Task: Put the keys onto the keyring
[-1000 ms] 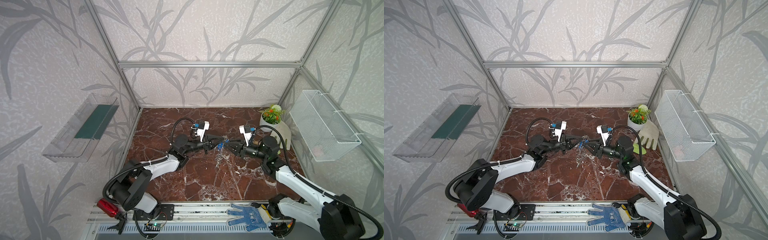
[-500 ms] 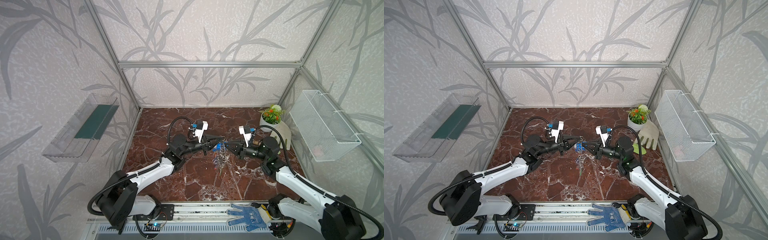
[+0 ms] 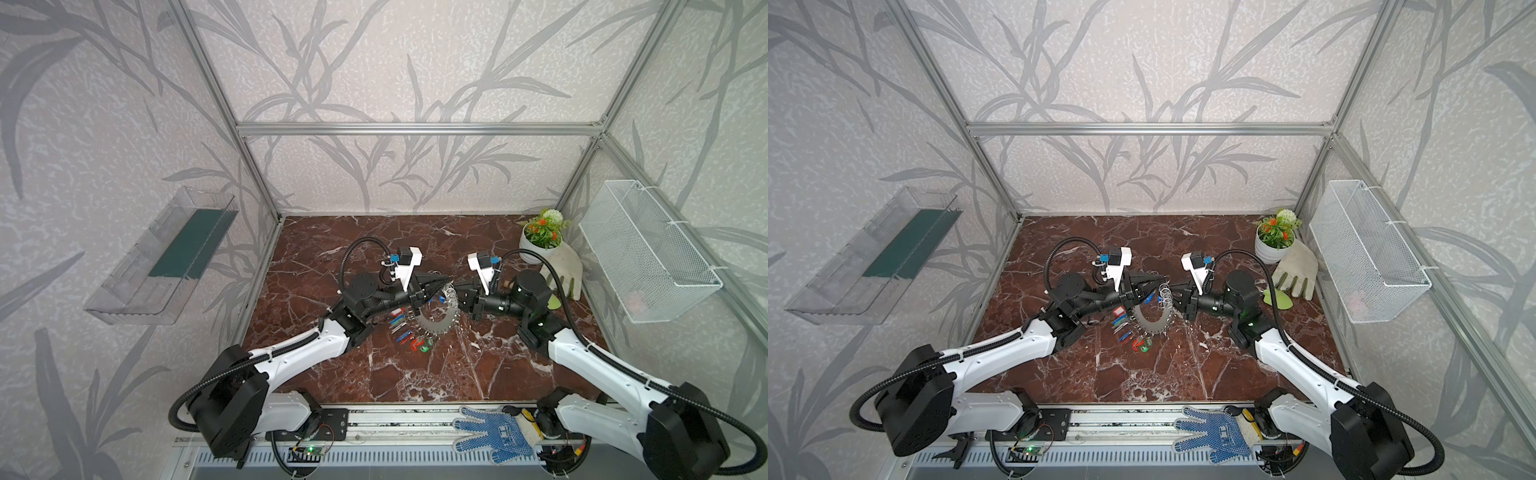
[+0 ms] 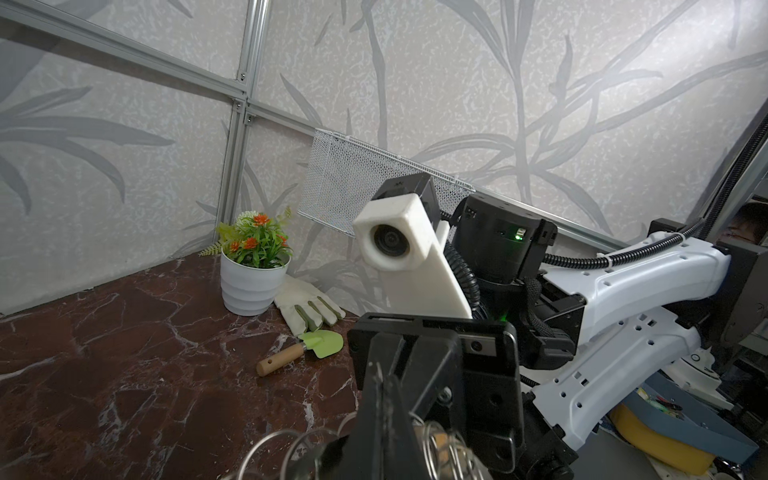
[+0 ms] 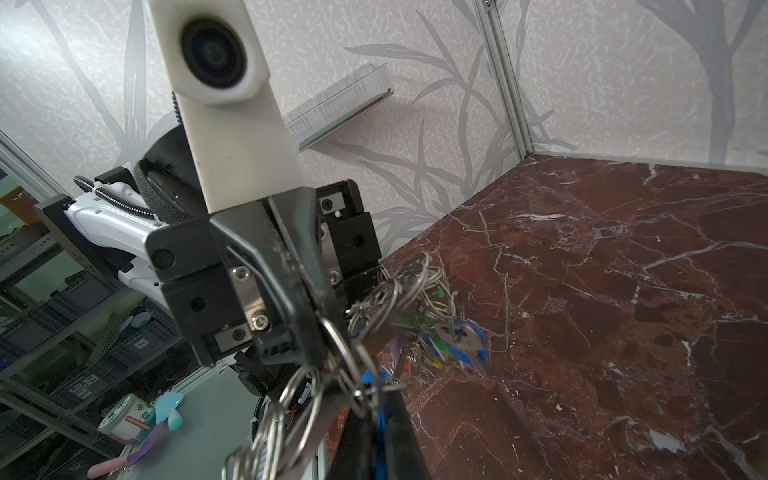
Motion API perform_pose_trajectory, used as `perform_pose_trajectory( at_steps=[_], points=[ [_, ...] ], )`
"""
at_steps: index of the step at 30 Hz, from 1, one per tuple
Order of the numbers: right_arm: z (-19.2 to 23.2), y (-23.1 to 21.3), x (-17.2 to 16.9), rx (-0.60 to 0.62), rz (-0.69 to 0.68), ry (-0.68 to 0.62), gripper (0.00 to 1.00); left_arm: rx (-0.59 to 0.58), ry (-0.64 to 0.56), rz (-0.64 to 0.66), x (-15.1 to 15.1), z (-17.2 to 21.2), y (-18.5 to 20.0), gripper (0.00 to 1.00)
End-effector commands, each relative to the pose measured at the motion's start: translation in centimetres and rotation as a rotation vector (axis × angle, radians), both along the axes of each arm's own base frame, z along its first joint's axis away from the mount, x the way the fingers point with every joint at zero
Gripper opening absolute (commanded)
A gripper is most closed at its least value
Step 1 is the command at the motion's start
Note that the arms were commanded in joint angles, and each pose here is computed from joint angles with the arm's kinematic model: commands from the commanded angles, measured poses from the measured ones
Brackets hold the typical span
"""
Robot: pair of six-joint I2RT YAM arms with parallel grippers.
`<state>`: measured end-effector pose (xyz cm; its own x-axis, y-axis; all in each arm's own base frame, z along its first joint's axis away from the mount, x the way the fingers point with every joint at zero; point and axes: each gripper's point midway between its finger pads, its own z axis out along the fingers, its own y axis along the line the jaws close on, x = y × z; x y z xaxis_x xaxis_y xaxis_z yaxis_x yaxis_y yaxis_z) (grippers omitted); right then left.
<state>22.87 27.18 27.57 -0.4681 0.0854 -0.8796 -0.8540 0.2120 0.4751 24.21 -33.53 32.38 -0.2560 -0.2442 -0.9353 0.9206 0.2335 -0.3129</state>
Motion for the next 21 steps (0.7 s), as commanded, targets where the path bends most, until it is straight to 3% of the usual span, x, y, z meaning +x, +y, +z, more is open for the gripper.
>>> perform_pose_trajectory(
  at_steps=[1, 6, 15, 21],
  points=[
    [0.4, 1.0, -2.1, -0.011, 0.099, -0.021, 0.08, -0.099, -0.103, 0.038, 0.0, 3.9, 0.2, 0.0],
    [0.5, 0.1, -1.6, -0.04, 0.014, -0.042, 0.18, -0.094, -0.088, 0.067, 0.0, 3.1, 0.8, 0.0],
    [0.5, -1.0, -1.1, -0.081, -0.077, -0.048, 0.18, -0.09, -0.06, 0.109, 0.0, 1.5, 1.9, 0.0],
    [-0.3, -1.4, -0.3, -0.126, -0.128, -0.028, 0.39, -0.088, -0.061, 0.105, 0.0, 1.5, 1.8, 0.0]
  ],
)
